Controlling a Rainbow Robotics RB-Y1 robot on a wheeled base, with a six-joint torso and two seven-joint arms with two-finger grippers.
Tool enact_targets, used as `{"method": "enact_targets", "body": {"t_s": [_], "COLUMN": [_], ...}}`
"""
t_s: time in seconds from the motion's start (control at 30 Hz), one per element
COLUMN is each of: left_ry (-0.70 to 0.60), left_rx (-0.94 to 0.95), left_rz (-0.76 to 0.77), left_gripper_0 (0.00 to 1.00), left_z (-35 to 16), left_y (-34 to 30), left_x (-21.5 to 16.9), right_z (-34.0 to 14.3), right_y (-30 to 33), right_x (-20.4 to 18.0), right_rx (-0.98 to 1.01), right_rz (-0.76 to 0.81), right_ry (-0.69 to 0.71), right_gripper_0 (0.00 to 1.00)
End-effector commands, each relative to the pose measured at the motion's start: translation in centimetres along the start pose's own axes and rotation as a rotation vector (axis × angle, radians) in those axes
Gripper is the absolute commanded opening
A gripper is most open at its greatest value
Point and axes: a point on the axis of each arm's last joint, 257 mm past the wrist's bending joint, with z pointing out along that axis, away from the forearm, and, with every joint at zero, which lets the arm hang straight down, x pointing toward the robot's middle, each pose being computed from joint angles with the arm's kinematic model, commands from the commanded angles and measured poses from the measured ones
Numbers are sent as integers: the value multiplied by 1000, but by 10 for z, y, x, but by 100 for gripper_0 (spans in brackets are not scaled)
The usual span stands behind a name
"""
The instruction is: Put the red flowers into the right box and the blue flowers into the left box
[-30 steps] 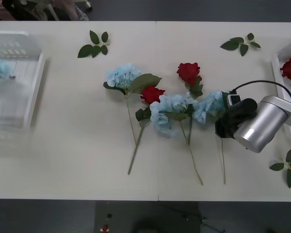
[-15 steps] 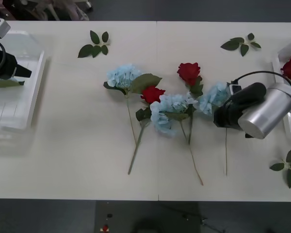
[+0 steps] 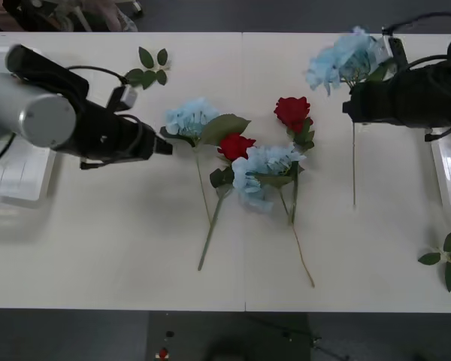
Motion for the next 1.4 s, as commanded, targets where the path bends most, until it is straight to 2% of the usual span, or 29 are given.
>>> {"method": "enact_targets", "body": {"t_s": [0.03, 0.2, 0.6, 0.8, 1.03, 1.17, 1.27, 1.4], "left_ry": [-24, -74, -89, -149, -231, -273, -390, -484], "left_rx": [-4, -8, -18, 74, 401, 560, 599, 625], "left_rz": [-28, -51, -24, 56, 92, 130, 179, 192], "left_gripper_0": [100, 100, 100, 100, 100, 100, 100, 100], "left_z": [21, 52, 48, -18, -108, -126, -125, -114], "left_y": [-26, -40, -39, -46, -113, -156, -179, -200], "left_x": [-12, -20, -26, -30, -4, -3, -25, -50], "right_z": [0, 1, -1, -11, -15, -17, -18, -17], "right_y": [83, 152, 191, 197, 206, 212, 222, 228], "right_x": [-23, -56, -94, -98, -99, -98, -98, -98], "right_rx": [-181, -337, -448, -494, -534, -557, -585, -598], "right_rz": [-160, -215, -242, -269, -256, -248, -235, -224], "right_ry": [-102, -280, -444, -459, -471, -475, -482, -488], "right_gripper_0": [0, 0, 0, 0, 0, 0, 0, 0]}}
